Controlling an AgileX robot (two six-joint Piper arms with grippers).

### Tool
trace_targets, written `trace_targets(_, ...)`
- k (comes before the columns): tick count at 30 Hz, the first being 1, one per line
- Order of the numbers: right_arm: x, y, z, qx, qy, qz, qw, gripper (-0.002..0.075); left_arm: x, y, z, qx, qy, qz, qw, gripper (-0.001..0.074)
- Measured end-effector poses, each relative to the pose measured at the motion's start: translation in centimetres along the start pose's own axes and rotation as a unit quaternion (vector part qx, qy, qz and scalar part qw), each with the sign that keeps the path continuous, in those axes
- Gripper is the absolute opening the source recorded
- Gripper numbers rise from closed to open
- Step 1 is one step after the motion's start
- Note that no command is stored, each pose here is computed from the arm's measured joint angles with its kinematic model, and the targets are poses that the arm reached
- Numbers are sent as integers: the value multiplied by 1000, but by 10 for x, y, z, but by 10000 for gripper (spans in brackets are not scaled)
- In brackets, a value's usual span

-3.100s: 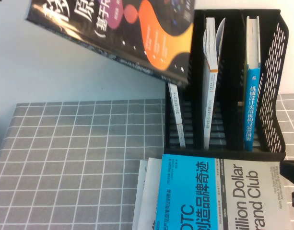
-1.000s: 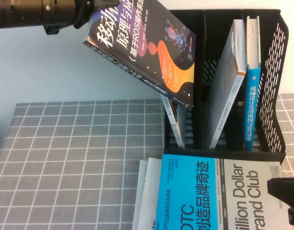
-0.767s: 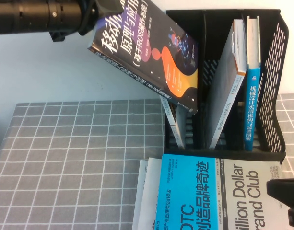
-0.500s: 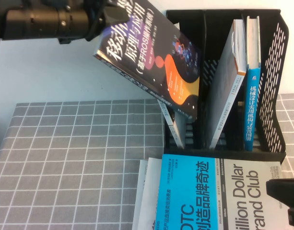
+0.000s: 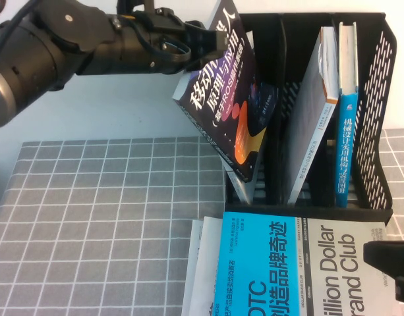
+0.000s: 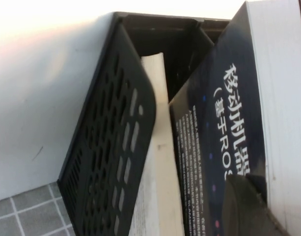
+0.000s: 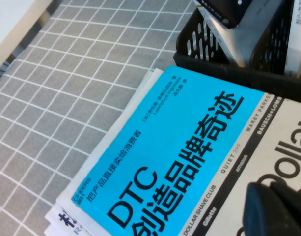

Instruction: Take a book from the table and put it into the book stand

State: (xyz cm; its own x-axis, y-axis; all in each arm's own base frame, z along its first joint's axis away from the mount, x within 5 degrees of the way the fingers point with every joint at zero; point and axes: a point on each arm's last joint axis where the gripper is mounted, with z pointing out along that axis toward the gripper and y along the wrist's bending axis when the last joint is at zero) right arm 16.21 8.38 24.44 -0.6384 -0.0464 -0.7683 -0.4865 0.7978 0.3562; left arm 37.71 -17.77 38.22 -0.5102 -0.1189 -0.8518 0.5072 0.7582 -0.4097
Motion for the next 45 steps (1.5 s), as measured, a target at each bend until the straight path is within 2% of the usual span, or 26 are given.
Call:
trace_targets(7,1,2,0,-11,4,4,1000,-3,-1,0,0,0,-4,3,1000,118)
trace_targets(11,1,2,0,-12,4,5,1000,-3,0,-3,1,5,-4,42,999,134)
trace_targets(13,1,2,0,-12,3,5,1000,-3,0,-6,2,6,-9,51,999,222)
trace_targets(17,0,2,0,-10,1,-3,1000,-3,-6,-10,-1,6,-31,60,998,473)
trace_targets(20,0,1,0,-7,-1,-5,1000,-3,-9,-12,-5,3,-41,90,995,516)
trace_targets(22,-1,1,0,-3,-3,-7,1000,-3,-12,-14,-9,1,-50,106,993,472)
trace_targets(24,-1,0,0,2,-7,-3,1000,-3,-17,-18,-16,0,-62,115,991,393)
trace_targets(28,-2,-3,6,0,-7,-6,1000,-3,-33,-33,-45,5,-97,136,986,134)
trace_targets(30,-1,-3,9,-9,-3,-21,1000,-3,-42,-44,-67,9,-113,158,981,57)
trace_targets(33,-2,-4,11,-7,-8,-59,998,-3,-51,-63,-103,20,-125,198,972,15)
trace_targets(38,-9,-8,2,43,-43,-100,993,-3,-49,-84,-160,17,-125,244,961,3)
trace_targets(41,-11,-1,-16,53,-68,-167,982,-3,-35,-89,-189,8,-126,246,961,1)
trace_targets(45,-4,20,-40,3,-71,-256,964,-3,1,-82,-214,-10,-130,235,963,1)
